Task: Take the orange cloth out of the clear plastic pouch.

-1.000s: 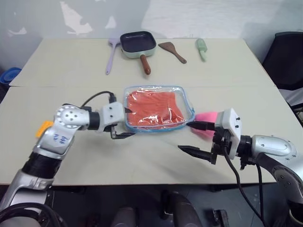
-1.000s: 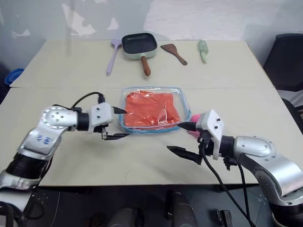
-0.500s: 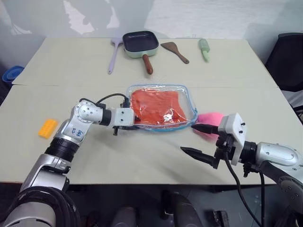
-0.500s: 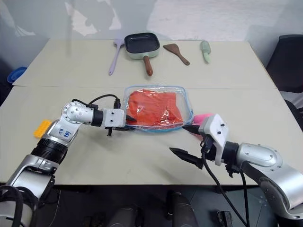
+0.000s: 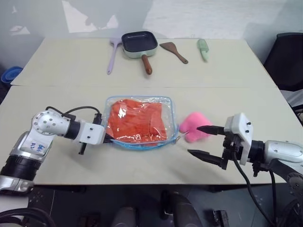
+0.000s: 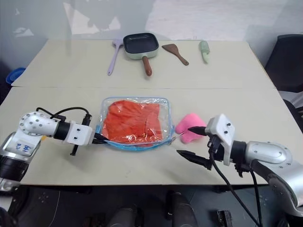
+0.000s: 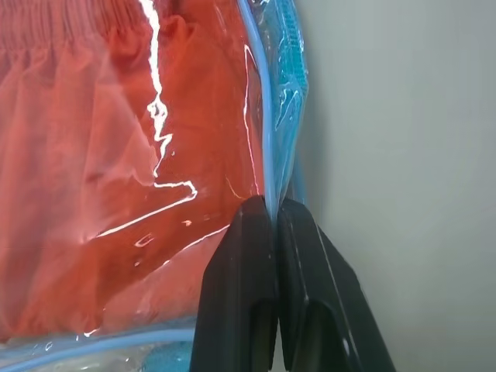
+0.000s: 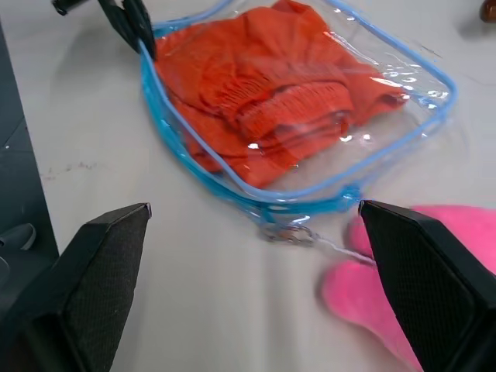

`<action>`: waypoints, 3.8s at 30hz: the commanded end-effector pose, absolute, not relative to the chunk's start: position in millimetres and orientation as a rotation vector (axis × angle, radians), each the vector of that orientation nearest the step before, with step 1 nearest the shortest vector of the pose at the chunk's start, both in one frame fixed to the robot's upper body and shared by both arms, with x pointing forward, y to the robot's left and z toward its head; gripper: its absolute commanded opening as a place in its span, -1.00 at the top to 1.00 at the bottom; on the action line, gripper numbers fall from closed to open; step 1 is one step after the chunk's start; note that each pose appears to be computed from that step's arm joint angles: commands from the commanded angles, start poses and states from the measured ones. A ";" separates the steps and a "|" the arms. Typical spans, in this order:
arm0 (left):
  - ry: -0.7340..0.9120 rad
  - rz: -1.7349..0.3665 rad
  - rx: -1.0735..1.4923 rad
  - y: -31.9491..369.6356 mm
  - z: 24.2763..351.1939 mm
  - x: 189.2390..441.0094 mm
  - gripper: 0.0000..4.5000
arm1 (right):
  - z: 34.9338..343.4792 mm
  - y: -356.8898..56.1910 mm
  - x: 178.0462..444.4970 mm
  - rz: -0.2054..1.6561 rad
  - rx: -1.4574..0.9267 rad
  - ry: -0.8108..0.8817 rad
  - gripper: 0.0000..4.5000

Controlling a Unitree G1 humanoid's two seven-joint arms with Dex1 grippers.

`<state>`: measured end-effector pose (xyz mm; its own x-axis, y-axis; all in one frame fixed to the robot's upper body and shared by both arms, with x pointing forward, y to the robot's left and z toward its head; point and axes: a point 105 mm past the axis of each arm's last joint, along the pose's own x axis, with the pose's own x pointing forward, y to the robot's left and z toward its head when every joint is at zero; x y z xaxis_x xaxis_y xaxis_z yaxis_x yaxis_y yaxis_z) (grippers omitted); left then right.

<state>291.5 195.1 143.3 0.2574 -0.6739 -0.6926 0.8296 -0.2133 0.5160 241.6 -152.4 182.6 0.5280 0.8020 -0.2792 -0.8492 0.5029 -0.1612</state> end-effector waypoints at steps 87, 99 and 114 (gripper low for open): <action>0.101 -1.599 0.371 68.2 180.7 274.5 0.03 | 188.5 -96.8 221.4 1.283 -0.818 -0.255 0.99; 0.167 -1.690 0.426 66.4 154.5 256.7 0.12 | 181.6 -87.5 217.7 1.309 -0.819 -0.265 1.00; 0.249 -1.768 0.459 81.7 151.7 241.4 1.00 | 164.6 -82.4 202.6 1.293 -0.698 -0.152 0.50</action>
<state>250.3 79.8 149.0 -0.1594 -0.8989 -0.4081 0.9796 -0.1952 0.0473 211.5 -84.5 162.0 0.3093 0.9110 -0.2730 -0.8259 0.1150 -0.5519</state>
